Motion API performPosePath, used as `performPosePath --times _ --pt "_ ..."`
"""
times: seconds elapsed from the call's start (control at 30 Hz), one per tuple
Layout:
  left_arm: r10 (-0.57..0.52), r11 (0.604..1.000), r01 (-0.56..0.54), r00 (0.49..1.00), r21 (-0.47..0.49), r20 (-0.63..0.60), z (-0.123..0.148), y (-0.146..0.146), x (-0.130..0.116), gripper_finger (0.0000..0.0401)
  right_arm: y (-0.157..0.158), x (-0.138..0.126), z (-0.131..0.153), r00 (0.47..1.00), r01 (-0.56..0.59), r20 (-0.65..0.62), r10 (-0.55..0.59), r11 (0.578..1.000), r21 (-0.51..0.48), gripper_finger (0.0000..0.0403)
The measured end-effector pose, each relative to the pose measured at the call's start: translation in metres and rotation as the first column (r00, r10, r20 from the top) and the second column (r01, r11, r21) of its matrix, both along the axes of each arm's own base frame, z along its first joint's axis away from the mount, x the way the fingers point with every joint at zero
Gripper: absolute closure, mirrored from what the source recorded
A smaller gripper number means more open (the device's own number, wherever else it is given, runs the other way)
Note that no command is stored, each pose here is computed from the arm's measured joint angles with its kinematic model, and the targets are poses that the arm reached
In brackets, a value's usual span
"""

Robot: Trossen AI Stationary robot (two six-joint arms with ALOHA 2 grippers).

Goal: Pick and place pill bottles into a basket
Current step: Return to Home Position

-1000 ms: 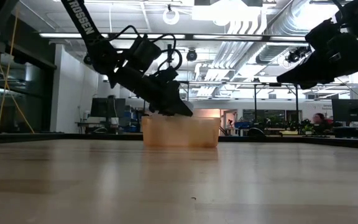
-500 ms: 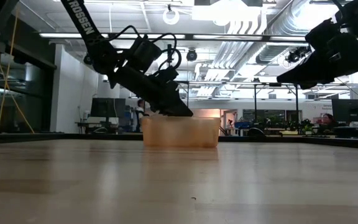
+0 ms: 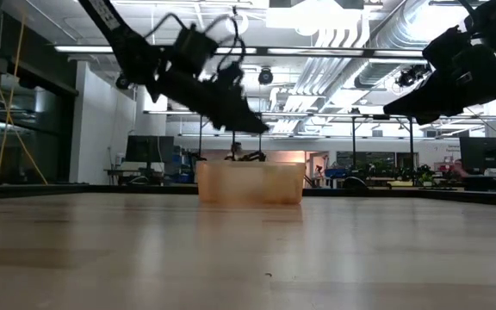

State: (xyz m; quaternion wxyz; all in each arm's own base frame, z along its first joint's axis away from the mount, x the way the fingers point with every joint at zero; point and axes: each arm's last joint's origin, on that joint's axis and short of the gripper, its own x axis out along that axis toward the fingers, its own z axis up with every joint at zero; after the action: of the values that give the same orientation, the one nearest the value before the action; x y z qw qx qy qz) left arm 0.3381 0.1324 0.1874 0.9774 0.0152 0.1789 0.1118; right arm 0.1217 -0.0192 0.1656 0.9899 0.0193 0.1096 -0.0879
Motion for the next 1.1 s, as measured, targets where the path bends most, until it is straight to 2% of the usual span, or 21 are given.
performPosePath --times 0.2,0.37,0.47,0.57,0.7,0.77,0.87,0.97,1.1 --pt "-0.171 0.985 0.173 0.982 -0.016 0.085 0.037 -0.014 -0.018 0.0242 0.000 0.000 0.000 1.000 0.007 0.005 -0.007 0.999 0.031 0.0396" --pt "-0.217 0.974 0.221 0.973 -0.049 0.075 0.018 -0.042 -0.055 0.0327 0.000 0.000 -0.001 1.000 0.012 0.000 -0.012 0.999 0.045 0.0396" --pt "-0.205 0.976 0.213 0.966 -0.038 0.160 0.011 -0.062 -0.088 0.0378 0.000 0.000 -0.001 1.000 0.016 -0.001 -0.016 0.999 0.044 0.0396" --pt "-0.156 0.983 0.175 0.957 -0.056 0.244 0.002 -0.079 -0.127 0.0374 -0.001 0.000 -0.001 0.999 0.041 -0.001 -0.041 0.998 0.038 0.0396" --pt "-0.077 0.994 0.100 0.930 -0.047 0.359 -0.002 -0.101 -0.170 0.0342 -0.001 0.000 -0.001 0.998 0.061 -0.002 -0.061 0.998 0.032 0.0396" --pt "-0.098 0.992 0.121 0.914 -0.035 0.393 0.002 -0.112 -0.181 0.0348 -0.001 0.000 -0.001 0.998 0.062 -0.002 -0.061 0.998 0.031 0.0396" --pt "-0.118 0.992 0.124 0.920 0.007 0.373 0.007 -0.123 -0.195 0.0379 -0.002 0.000 -0.001 0.998 0.063 -0.001 -0.063 0.998 0.031 0.0396" --pt "-0.086 0.996 0.084 0.932 0.020 0.352 0.008 -0.130 -0.208 0.0379 -0.002 -0.001 -0.001 0.997 0.083 0.000 -0.083 0.996 0.028 0.0396" --pt "-0.021 1.000 0.018 0.944 0.012 0.329 0.007 -0.135 -0.223 0.0354 -0.002 0.000 0.000 0.997 0.079 0.001 -0.079 0.997 0.000 0.0396"
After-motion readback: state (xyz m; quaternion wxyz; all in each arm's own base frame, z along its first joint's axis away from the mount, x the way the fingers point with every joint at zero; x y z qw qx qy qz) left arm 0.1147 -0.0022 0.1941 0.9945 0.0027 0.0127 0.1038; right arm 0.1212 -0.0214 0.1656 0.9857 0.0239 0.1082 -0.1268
